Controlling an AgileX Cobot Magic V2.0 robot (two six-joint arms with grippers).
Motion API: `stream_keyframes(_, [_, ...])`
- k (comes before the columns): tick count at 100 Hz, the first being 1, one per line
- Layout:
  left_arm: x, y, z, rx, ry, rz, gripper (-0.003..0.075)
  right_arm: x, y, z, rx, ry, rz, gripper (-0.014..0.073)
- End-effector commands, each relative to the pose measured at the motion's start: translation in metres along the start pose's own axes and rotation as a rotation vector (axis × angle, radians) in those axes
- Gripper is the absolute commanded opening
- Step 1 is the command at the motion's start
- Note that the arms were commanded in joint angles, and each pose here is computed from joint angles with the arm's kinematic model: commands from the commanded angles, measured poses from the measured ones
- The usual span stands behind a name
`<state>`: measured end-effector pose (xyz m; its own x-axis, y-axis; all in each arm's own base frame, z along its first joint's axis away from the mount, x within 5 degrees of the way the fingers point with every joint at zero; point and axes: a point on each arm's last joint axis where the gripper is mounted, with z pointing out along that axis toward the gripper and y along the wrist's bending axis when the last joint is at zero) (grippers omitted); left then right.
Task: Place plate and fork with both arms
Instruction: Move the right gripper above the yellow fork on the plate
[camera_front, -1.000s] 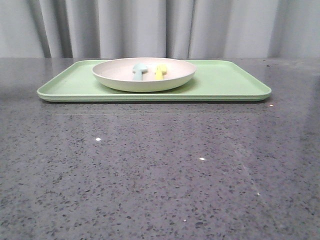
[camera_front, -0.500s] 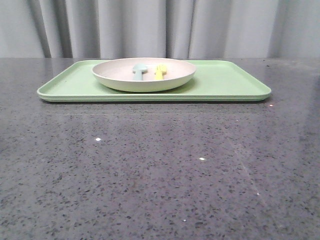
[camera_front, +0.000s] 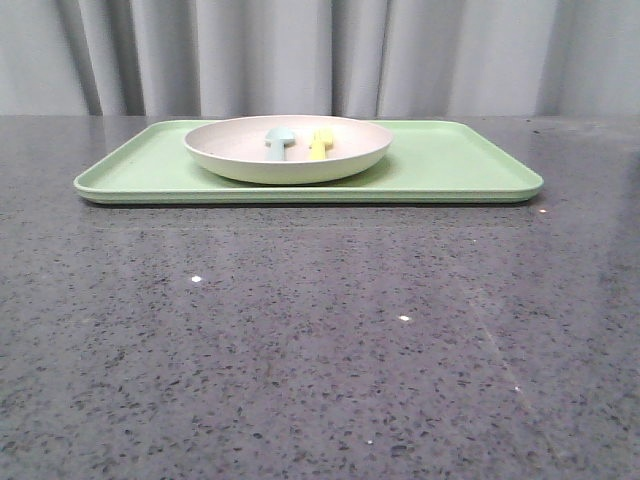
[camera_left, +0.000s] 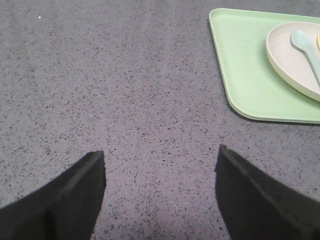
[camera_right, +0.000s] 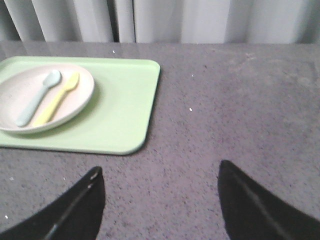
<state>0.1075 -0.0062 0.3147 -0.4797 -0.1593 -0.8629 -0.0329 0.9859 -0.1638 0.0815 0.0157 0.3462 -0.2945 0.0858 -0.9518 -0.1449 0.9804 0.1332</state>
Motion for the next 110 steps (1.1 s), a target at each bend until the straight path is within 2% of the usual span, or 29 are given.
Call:
stream_keyframes(1, [-0.014,-0.003,-0.005,0.020,-0.097,-0.018,0.0462,-0.023,0.002,0.001,-0.017,-0.136,0.034,0.0490])
stream_keyframes(16, [-0.014,-0.003,-0.005,0.020,-0.097,-0.018,0.0462,-0.040,0.005,0.020,-0.034,-0.061,0.043,0.0490])
stream_keyframes(28, [-0.014,-0.002,-0.005,0.019,-0.097,-0.017,0.0462,-0.063,0.015,0.040,-0.087,-0.017,-0.009,0.0490])
stream_keyframes(61, [-0.014,-0.002,-0.005,0.019,-0.097,-0.017,0.0462,-0.123,0.071,0.116,-0.286,0.034,-0.074,0.0490])
stream_keyframes(79, [-0.014,-0.002,-0.005,0.019,-0.097,-0.017,0.0462,-0.138,0.108,0.167,-0.356,0.105,-0.091,0.0484])
stream_keyframes(87, [-0.014,-0.002,-0.005,0.019,-0.097,-0.017,0.0462,-0.144,0.122,0.186,-0.377,0.137,-0.085,0.0444])
stream_keyframes(97, [-0.014,-0.002,-0.005,0.019,-0.097,-0.017,0.0462,-0.144,0.137,0.213,-0.380,0.206,-0.089,0.0391])
stream_keyframes(110, [-0.014,-0.002,-0.005,0.019,-0.097,-0.017,0.0462,-0.146,0.151,0.236,-0.347,0.262,-0.093,0.0385])
